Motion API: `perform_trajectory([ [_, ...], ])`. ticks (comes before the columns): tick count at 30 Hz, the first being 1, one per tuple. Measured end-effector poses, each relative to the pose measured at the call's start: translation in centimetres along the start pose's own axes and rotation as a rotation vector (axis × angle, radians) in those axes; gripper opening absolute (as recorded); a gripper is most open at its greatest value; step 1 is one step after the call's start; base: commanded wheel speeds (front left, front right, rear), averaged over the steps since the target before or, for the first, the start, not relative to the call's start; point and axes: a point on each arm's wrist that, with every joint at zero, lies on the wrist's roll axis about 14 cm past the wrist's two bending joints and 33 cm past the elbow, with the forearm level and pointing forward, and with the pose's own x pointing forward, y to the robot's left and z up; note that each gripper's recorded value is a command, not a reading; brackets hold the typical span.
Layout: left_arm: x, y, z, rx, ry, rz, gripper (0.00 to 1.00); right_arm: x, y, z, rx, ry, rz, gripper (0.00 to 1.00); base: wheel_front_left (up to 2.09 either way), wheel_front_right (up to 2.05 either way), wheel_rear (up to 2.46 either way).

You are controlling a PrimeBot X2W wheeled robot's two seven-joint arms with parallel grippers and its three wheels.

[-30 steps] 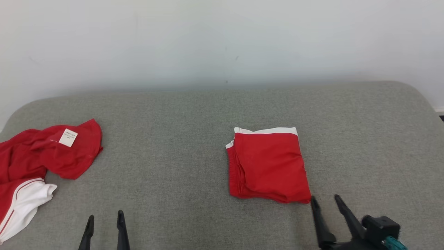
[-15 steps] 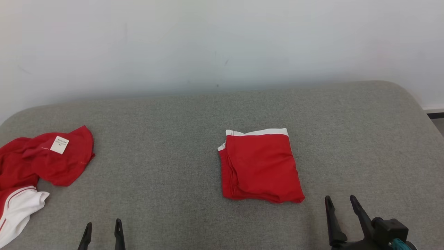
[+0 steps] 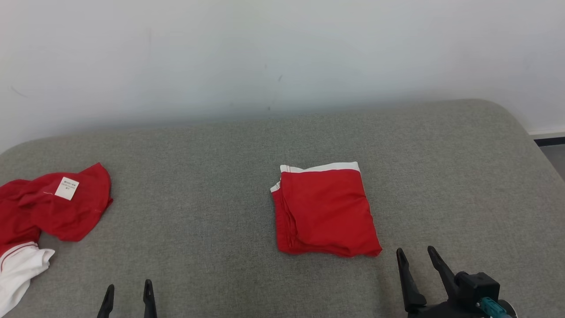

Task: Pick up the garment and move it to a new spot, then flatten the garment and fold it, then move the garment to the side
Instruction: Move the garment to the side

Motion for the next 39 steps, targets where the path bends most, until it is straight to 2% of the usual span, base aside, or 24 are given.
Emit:
perform_trajectory([
  [14, -0.1, -0.1, -0.1, -0.003, 0.004, -0.003, 1.00, 0.3, 0.1, 0.4, -0.009, -0.005, 0.006, 1.00, 0.00, 0.00, 0.00],
  [22, -0.5, -0.2, -0.5, -0.018, 0.016, 0.000, 1.00, 1.0, 0.4, 0.2, -0.016, 0.047, 0.029, 1.00, 0.00, 0.00, 0.00],
  [28, -0.7, -0.3, -1.1, -0.030, 0.033, 0.006, 1.00, 2.8, -1.0, 0.1, -0.004, 0.191, 0.017, 1.00, 0.00, 0.00, 0.00],
  [35, 0.0, -0.5, -1.6, -0.037, 0.048, 0.000, 1.00, 7.1, -0.9, 1.8, 0.063, 0.397, 0.032, 1.00, 0.00, 0.00, 0.00],
  [39, 0.7, -0.4, -1.6, -0.044, 0.046, 0.001, 1.00, 9.2, -1.1, 1.5, 0.060, 0.523, 0.020, 1.00, 0.00, 0.00, 0.00],
])
